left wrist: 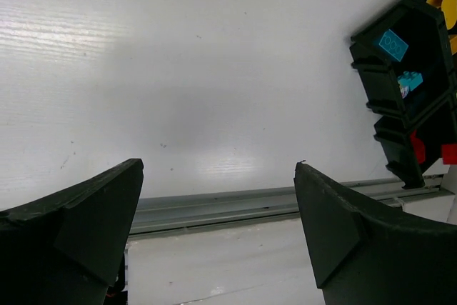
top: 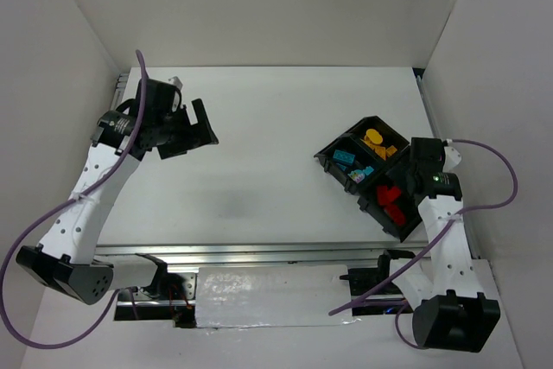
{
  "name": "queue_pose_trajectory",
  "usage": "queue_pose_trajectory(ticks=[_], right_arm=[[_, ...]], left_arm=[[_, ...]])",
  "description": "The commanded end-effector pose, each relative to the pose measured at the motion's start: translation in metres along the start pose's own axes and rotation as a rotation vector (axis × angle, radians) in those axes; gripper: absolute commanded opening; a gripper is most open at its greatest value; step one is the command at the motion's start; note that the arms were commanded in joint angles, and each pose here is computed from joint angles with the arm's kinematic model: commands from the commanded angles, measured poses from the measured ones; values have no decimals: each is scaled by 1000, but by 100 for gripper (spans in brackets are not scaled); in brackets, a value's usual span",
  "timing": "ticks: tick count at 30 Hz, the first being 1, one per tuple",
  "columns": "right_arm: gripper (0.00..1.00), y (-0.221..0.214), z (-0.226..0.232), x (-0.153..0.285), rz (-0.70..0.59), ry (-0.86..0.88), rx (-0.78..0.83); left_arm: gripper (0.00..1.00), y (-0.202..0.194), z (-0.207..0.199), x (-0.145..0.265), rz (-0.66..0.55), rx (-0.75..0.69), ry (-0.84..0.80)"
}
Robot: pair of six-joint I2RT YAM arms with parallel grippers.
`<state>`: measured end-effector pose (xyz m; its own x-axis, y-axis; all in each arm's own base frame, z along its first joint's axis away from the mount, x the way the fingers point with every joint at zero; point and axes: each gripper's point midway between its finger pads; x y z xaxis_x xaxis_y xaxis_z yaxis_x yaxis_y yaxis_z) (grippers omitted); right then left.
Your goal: Sort the legos into containers by color
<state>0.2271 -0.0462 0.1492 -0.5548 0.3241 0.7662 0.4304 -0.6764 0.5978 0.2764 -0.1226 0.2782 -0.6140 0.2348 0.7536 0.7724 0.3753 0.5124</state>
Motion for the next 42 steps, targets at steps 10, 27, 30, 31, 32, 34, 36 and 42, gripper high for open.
queue_pose_trajectory(ticks=[10,27,30,31,32,34,36,42], right_arm=[[100,34,30,54,-58,172,36],[100,82,-20,340,-599,635,178],[99,80,-32,352,-609,673,213],[100,81,-35,360,-627,690,215],[99,81,-36,363,-633,695,222],[100,86,-42,373,-664,700,202],[100,88,-44,376,-679,702,199],[100,87,-36,364,-650,689,215]], left_arm=[[99,26,8,22,-128,-124,37],[100,78,91,146,-649,54,411],[100,66,110,150,-654,100,477],[100,60,113,155,-652,99,478],[100,57,114,157,-645,95,478],[100,52,115,163,-640,110,466],[99,48,112,162,-634,101,443],[100,46,117,165,-648,90,467]])
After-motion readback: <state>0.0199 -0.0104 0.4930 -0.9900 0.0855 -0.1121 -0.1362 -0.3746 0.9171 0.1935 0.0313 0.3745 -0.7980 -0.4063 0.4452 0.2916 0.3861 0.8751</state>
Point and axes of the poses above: each gripper's point midway between its finger pads, its own x axis back along the fingers, its own z axis along the line the jaws close on, y = z × x, and after that the axes turned 2 degrees about x, right-handed
